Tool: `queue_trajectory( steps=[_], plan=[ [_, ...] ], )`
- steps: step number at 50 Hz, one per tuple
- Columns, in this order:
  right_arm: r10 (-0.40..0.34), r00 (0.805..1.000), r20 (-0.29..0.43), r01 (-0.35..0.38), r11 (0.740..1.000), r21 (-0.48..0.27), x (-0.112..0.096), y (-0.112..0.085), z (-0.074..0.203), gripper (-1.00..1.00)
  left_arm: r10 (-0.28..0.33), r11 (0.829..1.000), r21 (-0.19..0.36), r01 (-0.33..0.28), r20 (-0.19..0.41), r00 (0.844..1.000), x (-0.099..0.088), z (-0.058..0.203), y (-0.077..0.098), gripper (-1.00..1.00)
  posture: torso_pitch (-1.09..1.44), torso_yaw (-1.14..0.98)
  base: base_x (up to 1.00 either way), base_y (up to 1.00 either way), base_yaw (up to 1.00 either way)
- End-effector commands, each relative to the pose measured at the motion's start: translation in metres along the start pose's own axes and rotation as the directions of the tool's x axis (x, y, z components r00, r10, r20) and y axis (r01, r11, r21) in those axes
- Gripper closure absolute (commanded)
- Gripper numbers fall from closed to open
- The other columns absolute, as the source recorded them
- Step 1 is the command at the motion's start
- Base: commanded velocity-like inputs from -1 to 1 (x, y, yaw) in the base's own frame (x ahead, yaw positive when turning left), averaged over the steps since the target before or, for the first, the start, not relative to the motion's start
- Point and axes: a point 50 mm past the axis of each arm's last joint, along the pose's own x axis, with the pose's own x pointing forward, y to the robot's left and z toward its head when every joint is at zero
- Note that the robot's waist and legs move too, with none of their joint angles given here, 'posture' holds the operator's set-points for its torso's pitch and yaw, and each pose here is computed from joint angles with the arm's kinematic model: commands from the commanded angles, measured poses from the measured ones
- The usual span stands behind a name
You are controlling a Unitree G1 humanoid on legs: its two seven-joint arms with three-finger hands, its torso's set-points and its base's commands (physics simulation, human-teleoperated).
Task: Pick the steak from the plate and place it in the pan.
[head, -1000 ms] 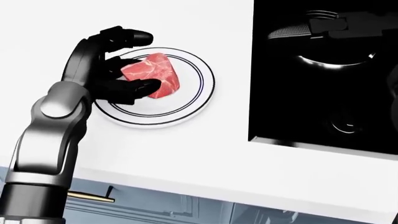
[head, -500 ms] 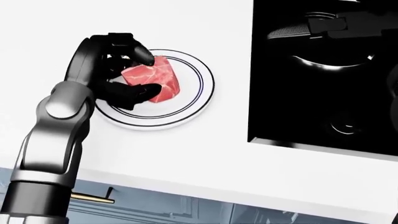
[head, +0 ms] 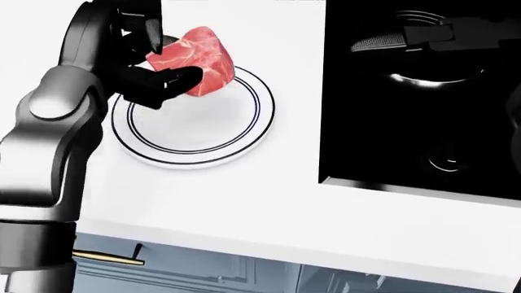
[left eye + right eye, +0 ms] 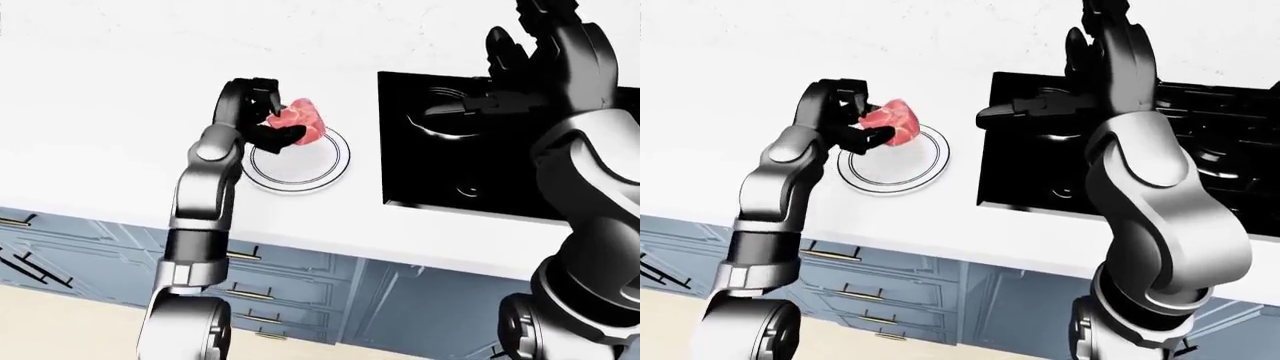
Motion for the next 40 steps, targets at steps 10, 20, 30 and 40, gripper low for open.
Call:
queue_trajectory(
  steps=[10, 20, 30, 40],
  plan=[
    [-0.052, 0.997, 0.048, 0.054, 0.998, -0.036, -0.004, -0.003, 0.020, -1.00, 0.028, 0.998, -0.055, -0.019, 0.160, 0.987, -0.027, 0.052, 0.010, 1.00, 0.00, 0.00, 0.00, 0.00, 0.00],
    [-0.087, 0.996, 0.036, 0.089, 0.994, -0.056, -0.007, -0.004, 0.027, -1.00, 0.082, 0.992, -0.107, -0.062, 0.199, 0.977, -0.048, 0.058, 0.024, 1.00, 0.00, 0.00, 0.00, 0.00, 0.00],
    [-0.080, 0.996, 0.049, 0.082, 0.995, -0.052, -0.006, -0.003, 0.026, -1.00, 0.090, 0.992, -0.105, -0.070, 0.193, 0.977, -0.052, 0.047, 0.025, 1.00, 0.00, 0.00, 0.00, 0.00, 0.00],
    [-0.080, 0.996, 0.050, 0.082, 0.996, -0.031, -0.007, -0.006, 0.028, -1.00, 0.101, 0.991, -0.103, -0.081, 0.200, 0.975, -0.054, 0.049, 0.027, 1.00, 0.00, 0.00, 0.00, 0.00, -0.65]
  ],
)
